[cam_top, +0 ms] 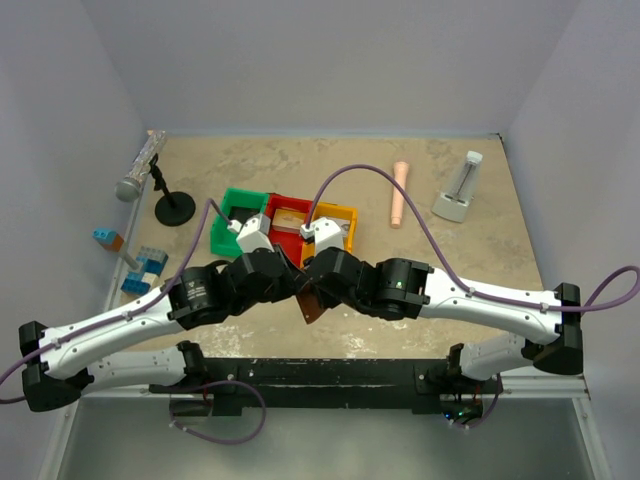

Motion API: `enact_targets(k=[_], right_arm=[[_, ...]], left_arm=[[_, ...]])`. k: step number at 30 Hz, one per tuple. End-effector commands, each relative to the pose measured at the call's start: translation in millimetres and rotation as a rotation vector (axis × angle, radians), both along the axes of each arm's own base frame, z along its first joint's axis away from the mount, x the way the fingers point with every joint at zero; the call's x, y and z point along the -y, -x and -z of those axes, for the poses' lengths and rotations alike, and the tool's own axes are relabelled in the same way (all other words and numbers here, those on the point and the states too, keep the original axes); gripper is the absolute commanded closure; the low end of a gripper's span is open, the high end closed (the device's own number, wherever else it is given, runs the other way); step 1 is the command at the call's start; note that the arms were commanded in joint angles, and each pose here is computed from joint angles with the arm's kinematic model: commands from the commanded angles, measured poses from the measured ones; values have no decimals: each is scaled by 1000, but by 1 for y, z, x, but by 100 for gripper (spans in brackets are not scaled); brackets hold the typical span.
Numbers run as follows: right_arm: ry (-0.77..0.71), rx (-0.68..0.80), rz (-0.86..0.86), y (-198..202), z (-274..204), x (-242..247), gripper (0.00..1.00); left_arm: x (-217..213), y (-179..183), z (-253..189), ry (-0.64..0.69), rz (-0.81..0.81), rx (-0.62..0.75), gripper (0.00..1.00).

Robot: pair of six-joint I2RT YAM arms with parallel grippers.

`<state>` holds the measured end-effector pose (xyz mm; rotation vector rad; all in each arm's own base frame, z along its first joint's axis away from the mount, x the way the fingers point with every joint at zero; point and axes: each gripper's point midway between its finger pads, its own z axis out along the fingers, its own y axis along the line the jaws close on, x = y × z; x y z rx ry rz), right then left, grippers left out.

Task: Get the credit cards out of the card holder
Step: Open the card holder at the center of the board.

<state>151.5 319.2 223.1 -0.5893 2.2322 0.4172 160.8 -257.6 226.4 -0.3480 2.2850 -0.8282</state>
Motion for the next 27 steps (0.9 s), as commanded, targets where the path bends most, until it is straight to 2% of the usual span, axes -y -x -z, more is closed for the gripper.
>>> enact_targets(k=[1,5,15,19,23,27], right_arm=[[103,-4,38,-2,18,22,75],[117,-1,45,-3,20,26,82],[164,5,59,-5,27,34,85],[180,4,53,-5,29,34,89],[194,0,50,-4,31,35,100],[201,-8,45,-4,33,37,100]], left_arm=[[9,-4,-42,170,-22,56,100],[7,-4,-41,162,-28,57,100],[3,-5,-43,158,-36,67,100],[4,-4,-45,164,-25,69,100],[6,-2,-46,171,-13,70,100],[5,-2,-48,173,-10,76,100]])
